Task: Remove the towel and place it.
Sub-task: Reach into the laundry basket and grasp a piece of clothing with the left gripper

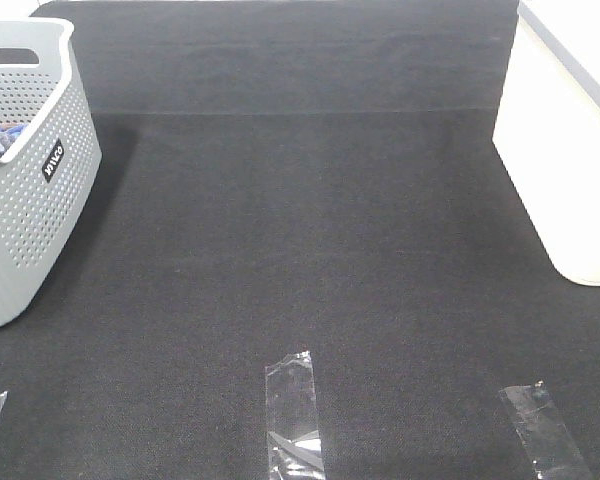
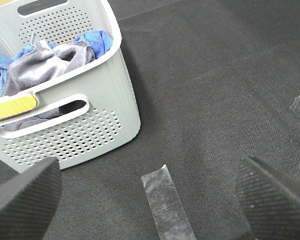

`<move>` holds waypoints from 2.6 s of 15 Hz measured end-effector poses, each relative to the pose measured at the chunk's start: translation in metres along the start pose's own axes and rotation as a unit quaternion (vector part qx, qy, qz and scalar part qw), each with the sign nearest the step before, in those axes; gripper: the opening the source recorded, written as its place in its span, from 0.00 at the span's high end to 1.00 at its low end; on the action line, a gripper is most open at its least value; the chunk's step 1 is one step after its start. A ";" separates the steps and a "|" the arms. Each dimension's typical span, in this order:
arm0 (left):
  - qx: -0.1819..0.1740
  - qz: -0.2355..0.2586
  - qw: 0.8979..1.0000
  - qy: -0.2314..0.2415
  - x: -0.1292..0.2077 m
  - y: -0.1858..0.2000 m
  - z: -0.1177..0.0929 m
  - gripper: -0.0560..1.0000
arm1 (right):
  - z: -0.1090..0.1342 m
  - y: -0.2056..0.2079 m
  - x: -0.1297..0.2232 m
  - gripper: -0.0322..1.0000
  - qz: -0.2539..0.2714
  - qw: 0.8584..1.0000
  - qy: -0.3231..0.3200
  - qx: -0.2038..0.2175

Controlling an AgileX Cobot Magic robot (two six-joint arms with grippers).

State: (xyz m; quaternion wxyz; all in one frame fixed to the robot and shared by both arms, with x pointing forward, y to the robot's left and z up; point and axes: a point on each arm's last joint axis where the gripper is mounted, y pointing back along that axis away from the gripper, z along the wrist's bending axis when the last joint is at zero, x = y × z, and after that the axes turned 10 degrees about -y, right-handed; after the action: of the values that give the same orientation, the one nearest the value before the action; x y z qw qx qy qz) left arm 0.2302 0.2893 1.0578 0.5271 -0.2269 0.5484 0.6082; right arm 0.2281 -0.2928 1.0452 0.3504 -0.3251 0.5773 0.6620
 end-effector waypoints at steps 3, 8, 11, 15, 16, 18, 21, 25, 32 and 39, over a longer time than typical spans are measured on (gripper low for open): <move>0.000 0.000 1.000 0.000 0.000 0.000 0.000 0.10 | 0.000 0.000 0.000 0.20 0.000 1.000 0.000 0.000; 0.000 0.000 1.000 0.000 0.000 0.000 0.000 0.10 | 0.000 0.000 0.000 0.20 0.000 1.000 0.000 0.000; 0.000 0.000 1.000 0.000 0.000 0.000 0.000 0.10 | 0.000 0.000 0.000 0.20 0.000 1.000 0.000 0.000; -0.018 -0.004 1.000 0.006 -0.017 -0.007 0.011 0.11 | 0.000 0.000 0.000 0.20 0.000 1.000 0.000 0.000; -0.034 0.002 0.999 0.016 -0.025 -0.014 0.019 0.14 | 0.000 0.000 0.000 0.20 0.000 1.000 0.000 0.000; -0.069 0.009 0.997 0.044 -0.040 -0.030 0.035 0.21 | 0.000 0.000 0.000 0.20 0.000 1.000 0.000 0.000; -0.098 0.044 0.991 0.079 -0.066 -0.064 0.059 0.25 | 0.000 0.000 0.000 0.20 0.000 1.000 0.000 0.000; -0.109 0.110 0.980 0.126 -0.099 -0.114 0.085 0.30 | 0.000 0.000 0.000 0.20 0.000 1.000 0.000 0.000; -0.100 0.238 0.954 0.151 -0.136 -0.252 0.125 0.33 | 0.000 0.000 0.000 0.20 0.000 1.000 0.000 0.000; -0.136 0.312 0.923 0.181 -0.134 -0.340 0.192 0.33 | 0.000 0.000 0.000 0.20 0.000 1.000 0.000 0.000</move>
State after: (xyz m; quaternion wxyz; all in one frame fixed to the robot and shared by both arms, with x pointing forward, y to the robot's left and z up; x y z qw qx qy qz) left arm 0.6366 0.3569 1.0837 0.1668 -0.2198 0.5893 0.7594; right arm 0.2281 -0.2928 1.0452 0.3504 -0.3251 0.5773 0.6620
